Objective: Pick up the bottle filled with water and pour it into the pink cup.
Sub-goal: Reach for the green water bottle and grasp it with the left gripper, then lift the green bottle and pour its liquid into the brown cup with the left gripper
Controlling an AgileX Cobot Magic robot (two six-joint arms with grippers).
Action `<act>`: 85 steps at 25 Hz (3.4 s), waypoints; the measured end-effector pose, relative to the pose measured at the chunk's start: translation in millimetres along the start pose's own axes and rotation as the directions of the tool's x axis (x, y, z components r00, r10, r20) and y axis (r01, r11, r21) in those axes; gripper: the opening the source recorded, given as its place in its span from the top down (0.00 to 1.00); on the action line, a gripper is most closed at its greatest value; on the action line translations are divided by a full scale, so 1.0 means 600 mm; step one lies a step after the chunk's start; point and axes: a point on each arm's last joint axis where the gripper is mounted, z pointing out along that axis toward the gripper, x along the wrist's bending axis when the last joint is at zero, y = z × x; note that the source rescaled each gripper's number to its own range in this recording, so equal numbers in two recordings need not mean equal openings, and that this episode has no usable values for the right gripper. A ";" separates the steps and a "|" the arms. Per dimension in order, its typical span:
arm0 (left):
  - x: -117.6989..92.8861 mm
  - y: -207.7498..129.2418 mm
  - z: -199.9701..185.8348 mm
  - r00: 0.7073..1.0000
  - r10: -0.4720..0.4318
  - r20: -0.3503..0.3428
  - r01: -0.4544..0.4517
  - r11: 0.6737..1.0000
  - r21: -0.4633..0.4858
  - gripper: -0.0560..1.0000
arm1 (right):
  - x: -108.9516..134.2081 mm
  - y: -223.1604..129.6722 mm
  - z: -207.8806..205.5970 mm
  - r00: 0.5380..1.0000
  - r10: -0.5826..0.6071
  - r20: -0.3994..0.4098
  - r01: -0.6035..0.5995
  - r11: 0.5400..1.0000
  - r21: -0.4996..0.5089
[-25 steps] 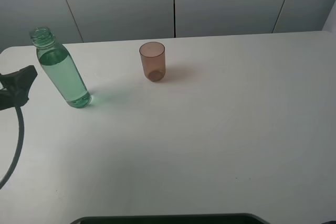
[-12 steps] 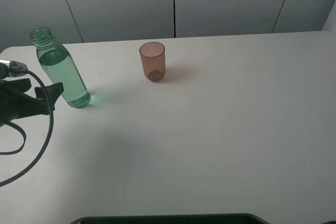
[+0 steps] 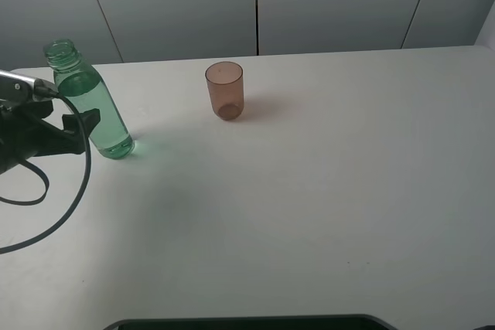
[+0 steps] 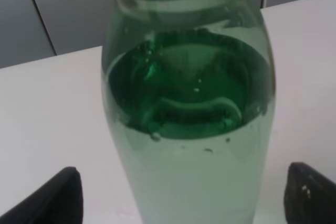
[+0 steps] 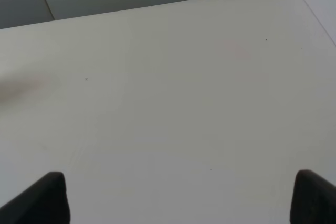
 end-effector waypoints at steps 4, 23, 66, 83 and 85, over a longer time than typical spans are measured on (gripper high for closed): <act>0.003 0.012 0.012 1.000 0.015 0.002 -0.015 1.000 -0.024 0.10 | 0.000 0.000 0.000 1.000 0.000 0.000 0.000 1.000 0.000; 0.002 -0.033 0.084 0.997 0.018 0.078 -0.022 0.998 0.052 0.07 | 0.000 0.000 0.000 1.000 0.000 0.000 0.000 1.000 0.000; -0.006 -0.014 0.092 0.989 -0.027 0.146 0.037 0.997 -0.065 0.92 | 0.000 0.000 0.000 1.000 0.000 0.000 0.000 1.000 0.000; -0.002 0.062 0.132 0.963 -0.086 0.254 0.079 0.996 0.039 0.92 | 0.000 0.000 0.000 1.000 0.000 0.000 0.000 1.000 0.000; 0.003 0.080 0.141 0.965 -0.056 0.257 0.047 0.998 0.042 0.92 | 0.000 0.000 0.000 1.000 0.000 0.000 0.000 1.000 0.000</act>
